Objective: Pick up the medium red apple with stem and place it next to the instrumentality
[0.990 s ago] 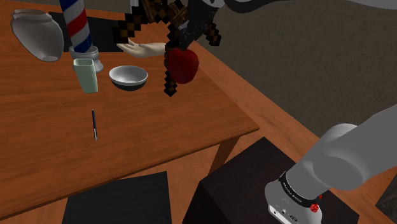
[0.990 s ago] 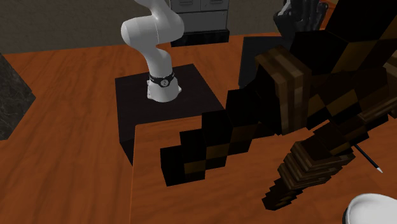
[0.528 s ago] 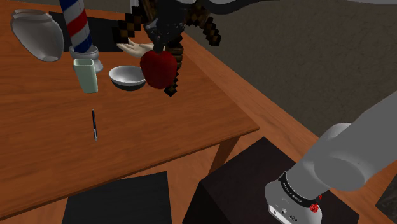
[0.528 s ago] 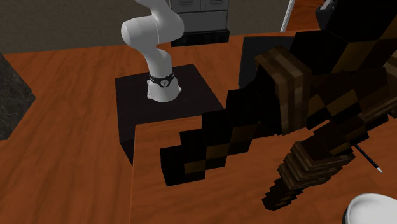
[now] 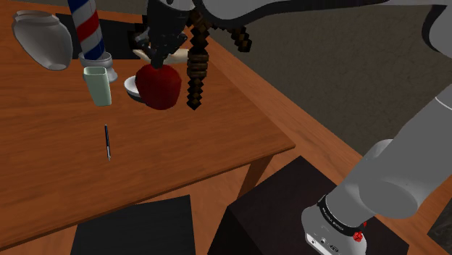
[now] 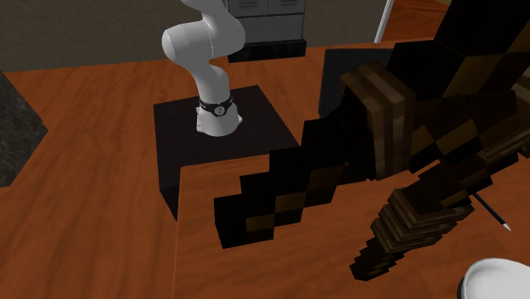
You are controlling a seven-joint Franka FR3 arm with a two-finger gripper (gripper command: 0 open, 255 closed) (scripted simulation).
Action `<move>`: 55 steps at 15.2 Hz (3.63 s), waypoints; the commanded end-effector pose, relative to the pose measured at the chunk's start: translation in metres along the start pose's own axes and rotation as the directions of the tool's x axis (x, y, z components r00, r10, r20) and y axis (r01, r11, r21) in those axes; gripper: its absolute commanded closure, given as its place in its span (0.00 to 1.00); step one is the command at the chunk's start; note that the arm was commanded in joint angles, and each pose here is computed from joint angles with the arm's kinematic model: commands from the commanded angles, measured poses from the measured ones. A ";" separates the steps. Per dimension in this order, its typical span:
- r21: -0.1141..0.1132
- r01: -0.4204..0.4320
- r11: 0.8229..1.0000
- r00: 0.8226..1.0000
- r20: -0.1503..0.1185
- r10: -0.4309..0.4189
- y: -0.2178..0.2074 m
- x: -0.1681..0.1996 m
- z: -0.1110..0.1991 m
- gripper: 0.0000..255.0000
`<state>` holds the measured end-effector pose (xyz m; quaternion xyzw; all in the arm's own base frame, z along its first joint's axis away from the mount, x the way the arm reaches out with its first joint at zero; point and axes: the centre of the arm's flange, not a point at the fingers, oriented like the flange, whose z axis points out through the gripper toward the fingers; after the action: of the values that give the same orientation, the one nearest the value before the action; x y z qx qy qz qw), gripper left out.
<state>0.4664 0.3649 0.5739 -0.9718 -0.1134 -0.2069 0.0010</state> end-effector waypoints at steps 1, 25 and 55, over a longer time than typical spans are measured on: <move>0.000 0.000 1.000 1.000 -0.001 0.000 -0.001 -0.005 0.009 1.00; 0.000 0.000 1.000 1.000 -0.001 0.000 -0.006 -0.056 0.125 1.00; 0.000 0.000 1.000 1.000 -0.001 0.000 -0.008 -0.071 0.110 0.00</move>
<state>0.4457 0.3625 0.4439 -0.9717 -0.1132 -0.2074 0.0011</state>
